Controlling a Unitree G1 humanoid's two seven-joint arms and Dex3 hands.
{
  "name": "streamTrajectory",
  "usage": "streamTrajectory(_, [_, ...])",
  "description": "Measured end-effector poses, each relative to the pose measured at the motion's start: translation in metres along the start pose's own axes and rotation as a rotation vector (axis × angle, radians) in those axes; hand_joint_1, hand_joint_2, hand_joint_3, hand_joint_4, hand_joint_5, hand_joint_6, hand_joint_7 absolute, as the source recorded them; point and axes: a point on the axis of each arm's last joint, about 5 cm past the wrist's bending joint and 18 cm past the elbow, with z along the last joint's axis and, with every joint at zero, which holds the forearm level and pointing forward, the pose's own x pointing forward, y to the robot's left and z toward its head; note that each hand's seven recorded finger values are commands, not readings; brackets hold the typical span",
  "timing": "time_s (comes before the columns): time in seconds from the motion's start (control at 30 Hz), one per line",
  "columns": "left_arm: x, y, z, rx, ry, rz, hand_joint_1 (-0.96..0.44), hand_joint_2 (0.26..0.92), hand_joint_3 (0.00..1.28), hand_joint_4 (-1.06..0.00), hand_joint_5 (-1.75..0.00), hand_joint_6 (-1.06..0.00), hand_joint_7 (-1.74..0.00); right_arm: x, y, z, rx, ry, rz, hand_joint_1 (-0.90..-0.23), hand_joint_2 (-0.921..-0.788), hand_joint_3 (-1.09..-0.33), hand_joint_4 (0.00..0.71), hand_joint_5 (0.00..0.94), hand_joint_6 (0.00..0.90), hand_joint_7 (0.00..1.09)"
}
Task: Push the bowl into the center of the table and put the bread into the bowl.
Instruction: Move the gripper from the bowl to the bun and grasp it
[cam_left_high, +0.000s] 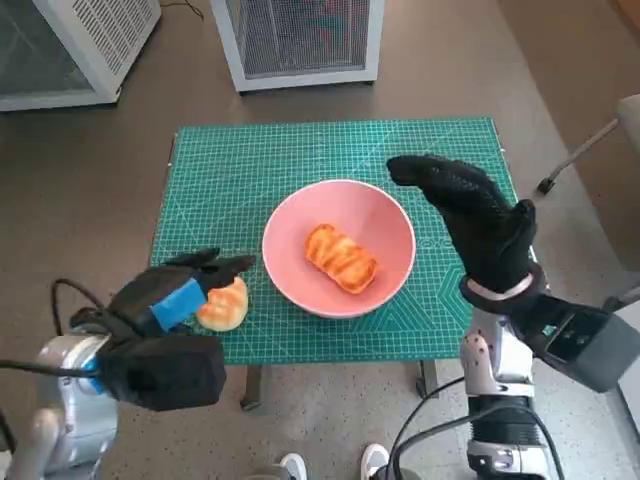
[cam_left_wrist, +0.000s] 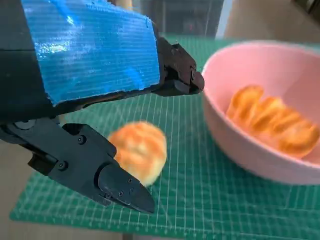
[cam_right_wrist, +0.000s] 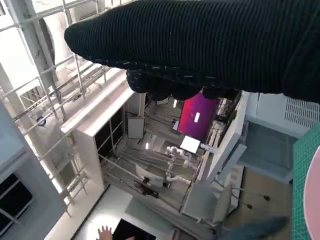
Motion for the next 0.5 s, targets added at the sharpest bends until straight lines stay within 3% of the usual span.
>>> streamTrajectory(0.37, [0.032, -0.014, -0.01, -0.042, 0.13, -0.052, 0.01, 0.742, 0.01, -0.23, 0.0, -0.37, -0.01, 0.0003, 0.0, 0.0, 0.003, 0.003, 0.002, -0.583, -0.921, -0.633, 0.301, 0.003, -0.001, 0.67])
streamTrajectory(0.5, [0.04, -0.019, -0.013, -0.044, 0.172, -0.063, 0.09, 0.768, 0.03, -0.29, -0.03, -0.44, -0.04, 0.0003, 0.0, 0.001, 0.002, 0.003, 0.002, -0.584, -0.921, -0.634, 0.301, 0.004, -0.001, 0.67])
